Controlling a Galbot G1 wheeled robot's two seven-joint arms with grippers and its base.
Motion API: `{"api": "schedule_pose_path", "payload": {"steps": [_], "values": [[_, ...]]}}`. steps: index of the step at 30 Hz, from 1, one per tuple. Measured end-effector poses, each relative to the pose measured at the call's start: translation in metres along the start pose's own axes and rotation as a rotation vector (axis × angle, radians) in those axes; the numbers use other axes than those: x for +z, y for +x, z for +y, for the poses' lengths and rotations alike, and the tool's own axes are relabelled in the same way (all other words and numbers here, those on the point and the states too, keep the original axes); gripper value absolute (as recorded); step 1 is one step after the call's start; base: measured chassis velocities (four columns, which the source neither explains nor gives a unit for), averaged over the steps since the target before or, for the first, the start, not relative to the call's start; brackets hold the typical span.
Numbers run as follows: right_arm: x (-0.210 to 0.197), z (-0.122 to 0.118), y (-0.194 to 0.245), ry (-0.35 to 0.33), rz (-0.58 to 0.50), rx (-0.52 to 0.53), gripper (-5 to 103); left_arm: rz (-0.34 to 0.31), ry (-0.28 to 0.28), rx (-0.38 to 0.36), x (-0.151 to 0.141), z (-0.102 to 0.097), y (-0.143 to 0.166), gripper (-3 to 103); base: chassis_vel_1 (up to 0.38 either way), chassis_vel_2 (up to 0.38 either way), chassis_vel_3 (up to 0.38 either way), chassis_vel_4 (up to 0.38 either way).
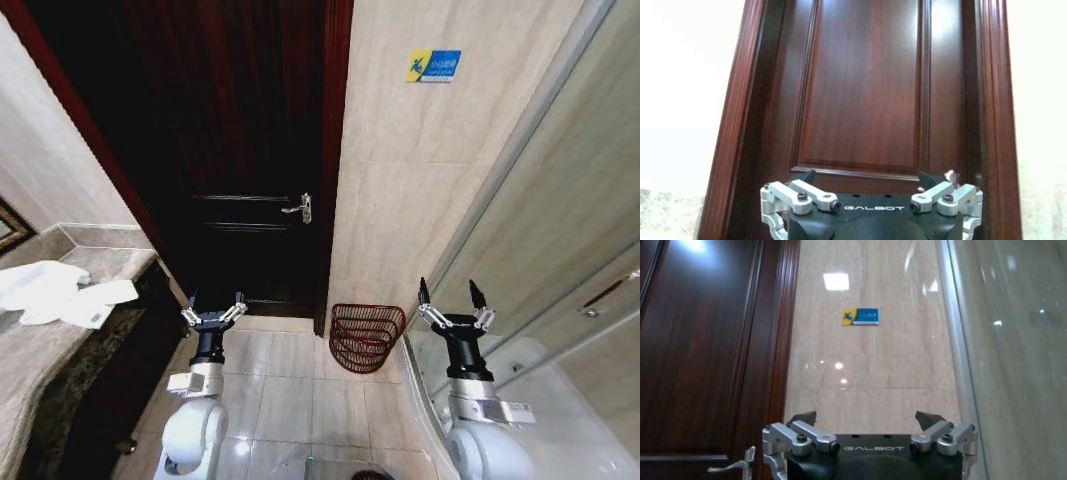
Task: Discard the used towel into the hamper.
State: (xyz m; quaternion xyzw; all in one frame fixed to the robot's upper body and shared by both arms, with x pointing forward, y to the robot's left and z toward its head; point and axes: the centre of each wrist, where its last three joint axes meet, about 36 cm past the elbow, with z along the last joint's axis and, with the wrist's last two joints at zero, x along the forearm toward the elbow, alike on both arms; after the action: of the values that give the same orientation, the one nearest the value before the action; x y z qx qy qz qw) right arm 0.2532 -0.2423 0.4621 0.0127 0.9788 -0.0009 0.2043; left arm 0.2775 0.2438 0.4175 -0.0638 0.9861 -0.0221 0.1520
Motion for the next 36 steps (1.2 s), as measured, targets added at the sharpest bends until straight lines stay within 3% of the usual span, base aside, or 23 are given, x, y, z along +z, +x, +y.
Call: {"api": "schedule_pose_path", "payload": {"steps": [15, 36], "values": [[0.0053, -0.0010, -0.0009, -0.002, -0.015, 0.010, 100, 0.002, -0.001, -0.013, 0.0009, -0.0011, 0.0000, 100, 0.176, 0.159, -0.153, -0.160], [0.0080, 0.0026, -0.0059, -0.019, -0.006, -0.024, 100, 0.017, -0.004, -0.014, 0.0039, -0.0026, 0.0043, 100, -0.012, -0.011, 0.010, 0.003]]}}
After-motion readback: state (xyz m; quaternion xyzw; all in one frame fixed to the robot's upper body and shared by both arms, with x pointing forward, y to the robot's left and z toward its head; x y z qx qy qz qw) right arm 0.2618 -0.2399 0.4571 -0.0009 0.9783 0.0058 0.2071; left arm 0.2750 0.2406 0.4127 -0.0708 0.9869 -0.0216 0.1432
